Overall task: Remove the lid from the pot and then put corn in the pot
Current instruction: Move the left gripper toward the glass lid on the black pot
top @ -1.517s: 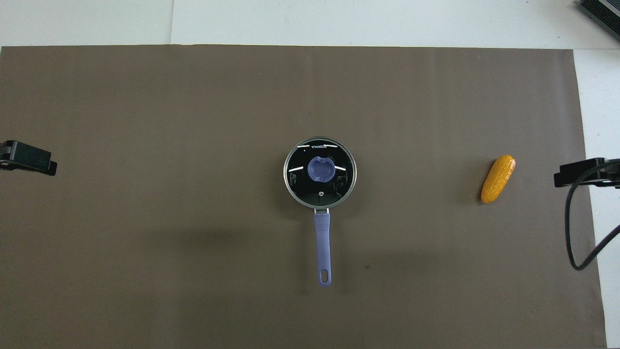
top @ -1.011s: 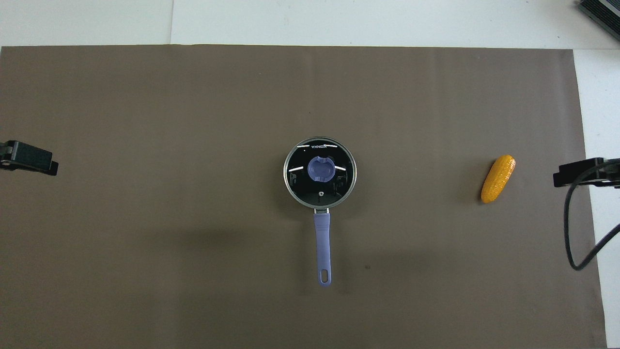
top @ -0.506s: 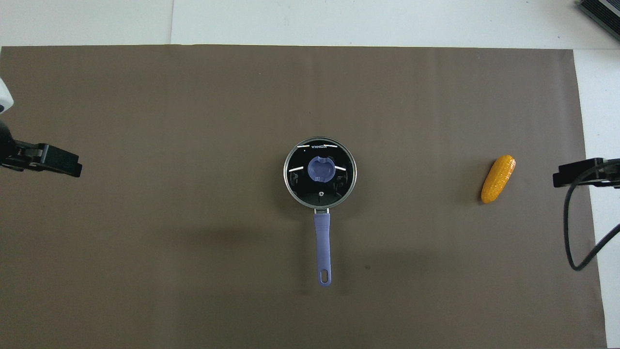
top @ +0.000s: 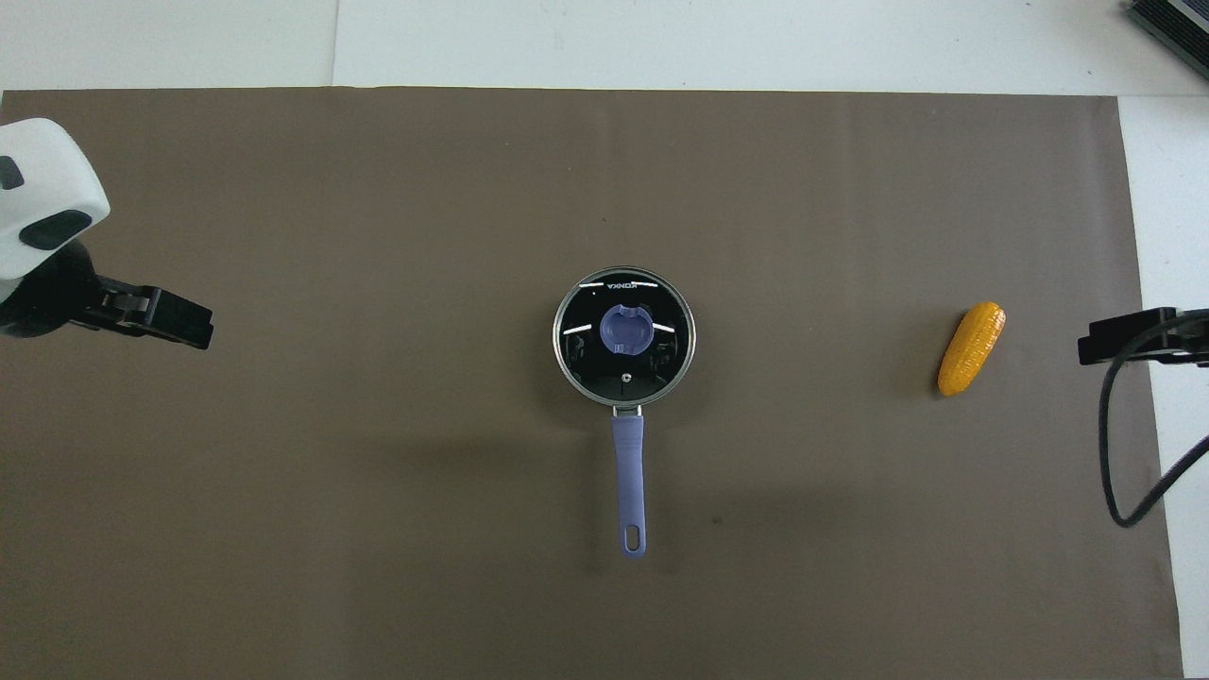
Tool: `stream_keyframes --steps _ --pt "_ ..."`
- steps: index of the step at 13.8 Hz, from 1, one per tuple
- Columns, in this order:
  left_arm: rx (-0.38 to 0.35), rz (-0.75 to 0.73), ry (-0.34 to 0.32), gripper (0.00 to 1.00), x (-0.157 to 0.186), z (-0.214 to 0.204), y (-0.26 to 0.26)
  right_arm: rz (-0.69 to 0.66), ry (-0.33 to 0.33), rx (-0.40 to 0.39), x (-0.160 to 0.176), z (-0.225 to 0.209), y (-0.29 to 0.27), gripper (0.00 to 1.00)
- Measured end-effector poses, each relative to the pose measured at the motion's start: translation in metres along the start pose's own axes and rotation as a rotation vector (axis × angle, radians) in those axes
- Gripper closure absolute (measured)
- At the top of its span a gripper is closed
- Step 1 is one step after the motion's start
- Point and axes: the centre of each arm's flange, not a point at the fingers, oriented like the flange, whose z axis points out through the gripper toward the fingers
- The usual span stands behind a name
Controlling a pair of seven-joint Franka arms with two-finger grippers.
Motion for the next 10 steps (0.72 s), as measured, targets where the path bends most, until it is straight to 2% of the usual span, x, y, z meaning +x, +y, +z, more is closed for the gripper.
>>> stream_keyframes --steps 10 --pt "0.013 -0.071 0.015 0.00 0.027 0.034 0.103 0.000 0.000 0.000 0.000 0.000 0.000 0.00"
